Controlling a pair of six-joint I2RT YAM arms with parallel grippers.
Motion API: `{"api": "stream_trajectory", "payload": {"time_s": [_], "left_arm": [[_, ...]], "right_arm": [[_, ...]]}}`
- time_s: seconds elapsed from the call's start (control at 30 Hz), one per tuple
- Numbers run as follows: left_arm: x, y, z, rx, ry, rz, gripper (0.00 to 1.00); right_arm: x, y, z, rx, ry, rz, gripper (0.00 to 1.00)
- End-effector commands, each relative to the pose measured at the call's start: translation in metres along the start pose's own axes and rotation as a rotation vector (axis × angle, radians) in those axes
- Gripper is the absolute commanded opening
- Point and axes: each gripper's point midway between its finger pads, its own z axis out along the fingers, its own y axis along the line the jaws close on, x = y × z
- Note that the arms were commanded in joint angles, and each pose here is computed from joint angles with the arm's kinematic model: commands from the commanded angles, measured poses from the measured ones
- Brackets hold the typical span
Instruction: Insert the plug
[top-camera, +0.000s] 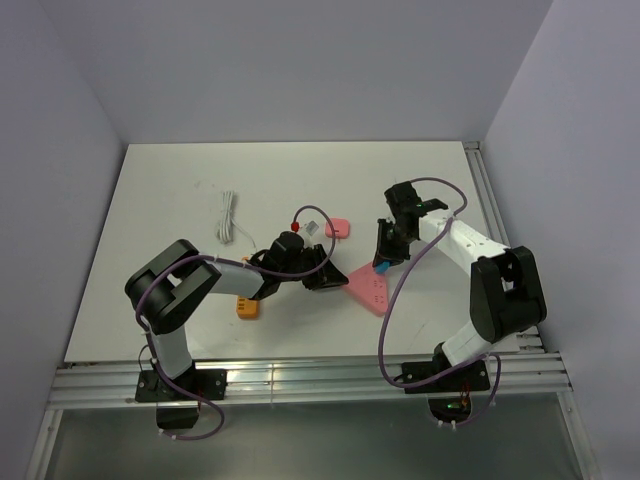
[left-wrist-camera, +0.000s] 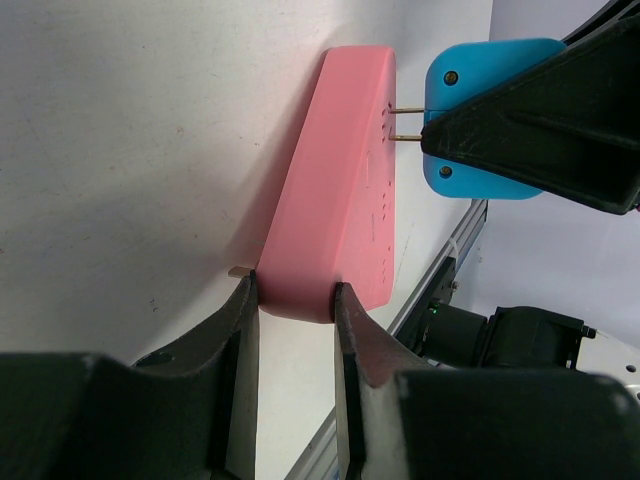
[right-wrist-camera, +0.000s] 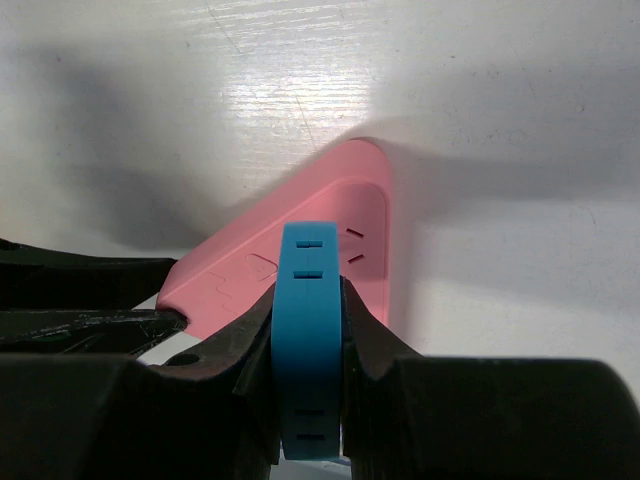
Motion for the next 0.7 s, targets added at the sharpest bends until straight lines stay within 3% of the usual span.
{"api": "stream_trajectory", "payload": {"time_s": [0.0,0.67], "left_arm": [[0.01,0.024,0.001,-0.069,0.017,0.012,0.0],[0.011,0.023,-0.001,-0.065,0.015,0.013,0.0]], "right_arm": [[-0.009,0.005,0.0,-0.001,-0.026,-0.026,0.0],[-0.002,-0.002,0.005,0.033,-0.015,-0.027,0.0]]}}
